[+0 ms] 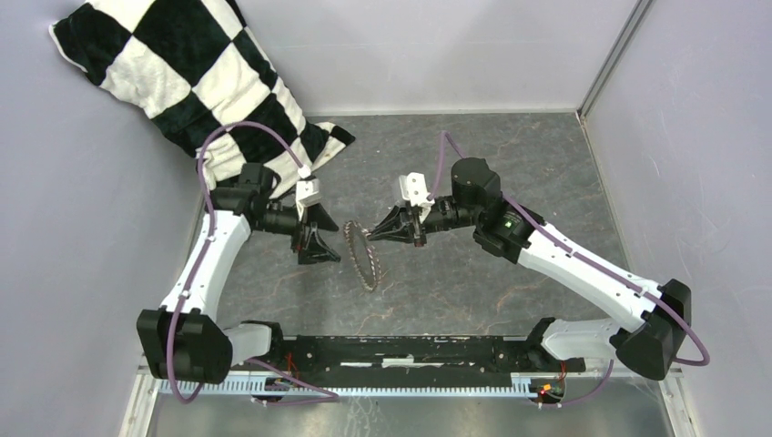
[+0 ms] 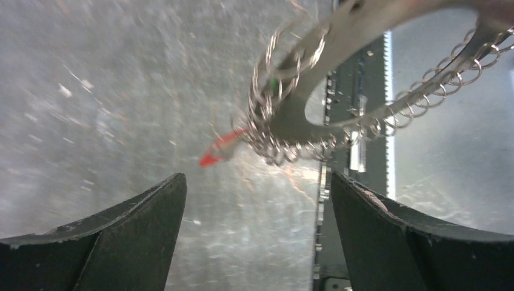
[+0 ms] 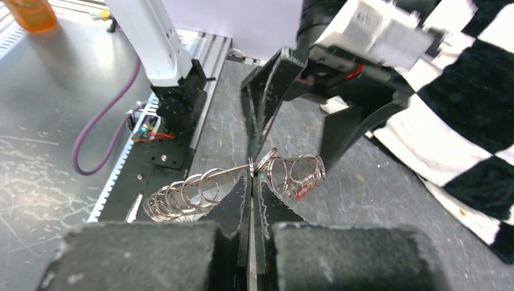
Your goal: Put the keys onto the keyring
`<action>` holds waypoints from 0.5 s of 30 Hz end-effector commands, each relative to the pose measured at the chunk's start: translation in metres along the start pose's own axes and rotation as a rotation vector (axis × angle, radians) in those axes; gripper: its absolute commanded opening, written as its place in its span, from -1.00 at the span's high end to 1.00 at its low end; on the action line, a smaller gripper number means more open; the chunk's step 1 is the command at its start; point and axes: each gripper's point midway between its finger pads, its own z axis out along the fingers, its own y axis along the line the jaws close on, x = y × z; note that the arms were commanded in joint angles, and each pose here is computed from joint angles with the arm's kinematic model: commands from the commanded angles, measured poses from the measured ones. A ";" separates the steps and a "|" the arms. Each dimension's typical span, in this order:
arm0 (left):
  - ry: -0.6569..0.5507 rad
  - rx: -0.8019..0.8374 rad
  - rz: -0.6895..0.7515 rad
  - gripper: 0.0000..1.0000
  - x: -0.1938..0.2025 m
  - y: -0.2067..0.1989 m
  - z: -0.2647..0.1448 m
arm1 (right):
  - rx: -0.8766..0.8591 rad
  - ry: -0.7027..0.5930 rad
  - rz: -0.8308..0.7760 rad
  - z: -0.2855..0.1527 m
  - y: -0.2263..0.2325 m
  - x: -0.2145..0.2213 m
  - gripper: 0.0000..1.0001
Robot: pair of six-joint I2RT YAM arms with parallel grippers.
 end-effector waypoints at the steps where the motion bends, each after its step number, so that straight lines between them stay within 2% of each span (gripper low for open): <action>1: -0.061 -0.007 0.351 -0.88 -0.059 -0.007 -0.020 | -0.058 -0.140 -0.046 -0.006 0.007 -0.048 0.99; 5: -0.095 -0.034 0.603 -0.90 -0.096 -0.019 -0.032 | -0.108 -0.151 -0.012 -0.001 0.013 -0.047 0.99; 9: -0.049 0.050 0.784 -0.90 -0.096 -0.046 -0.015 | -0.163 -0.174 0.008 0.002 0.019 -0.050 0.99; 11: -0.022 0.114 0.813 -0.88 -0.093 -0.055 -0.001 | -0.206 -0.180 0.022 0.004 0.022 -0.052 0.99; 15: -0.038 0.130 0.767 -0.84 -0.109 -0.051 0.004 | -0.271 -0.178 0.044 0.005 0.029 -0.053 0.99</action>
